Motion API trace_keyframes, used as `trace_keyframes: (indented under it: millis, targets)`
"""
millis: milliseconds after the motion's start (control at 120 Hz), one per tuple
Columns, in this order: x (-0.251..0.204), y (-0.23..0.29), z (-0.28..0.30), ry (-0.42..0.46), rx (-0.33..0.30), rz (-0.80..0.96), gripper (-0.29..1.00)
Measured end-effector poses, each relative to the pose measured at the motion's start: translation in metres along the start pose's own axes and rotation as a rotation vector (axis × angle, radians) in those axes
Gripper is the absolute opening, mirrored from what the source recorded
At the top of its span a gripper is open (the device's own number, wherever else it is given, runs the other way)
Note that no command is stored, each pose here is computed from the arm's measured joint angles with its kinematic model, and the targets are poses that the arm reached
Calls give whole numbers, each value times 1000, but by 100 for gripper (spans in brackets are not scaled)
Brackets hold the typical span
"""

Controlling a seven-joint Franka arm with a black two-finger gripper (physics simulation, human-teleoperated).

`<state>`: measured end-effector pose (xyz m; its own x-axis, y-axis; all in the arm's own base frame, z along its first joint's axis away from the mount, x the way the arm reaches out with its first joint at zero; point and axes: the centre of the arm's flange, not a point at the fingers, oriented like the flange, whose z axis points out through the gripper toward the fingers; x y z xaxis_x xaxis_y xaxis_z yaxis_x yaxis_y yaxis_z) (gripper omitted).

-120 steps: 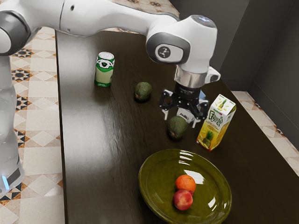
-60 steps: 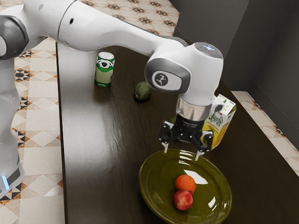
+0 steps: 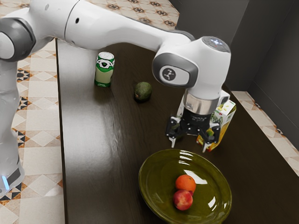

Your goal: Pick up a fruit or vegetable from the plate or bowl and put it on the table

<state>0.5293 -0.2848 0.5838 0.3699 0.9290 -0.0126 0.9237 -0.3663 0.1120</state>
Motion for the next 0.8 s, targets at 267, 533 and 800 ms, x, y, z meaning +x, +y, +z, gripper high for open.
trace_keyframes:
  millis: [267,533,800]
  targets:
    - [9,0,60,0,88,-48,70]
    - [-6,2,92,-16,81,-48,70]
    - [-22,21,89,-36,37,-38,70]
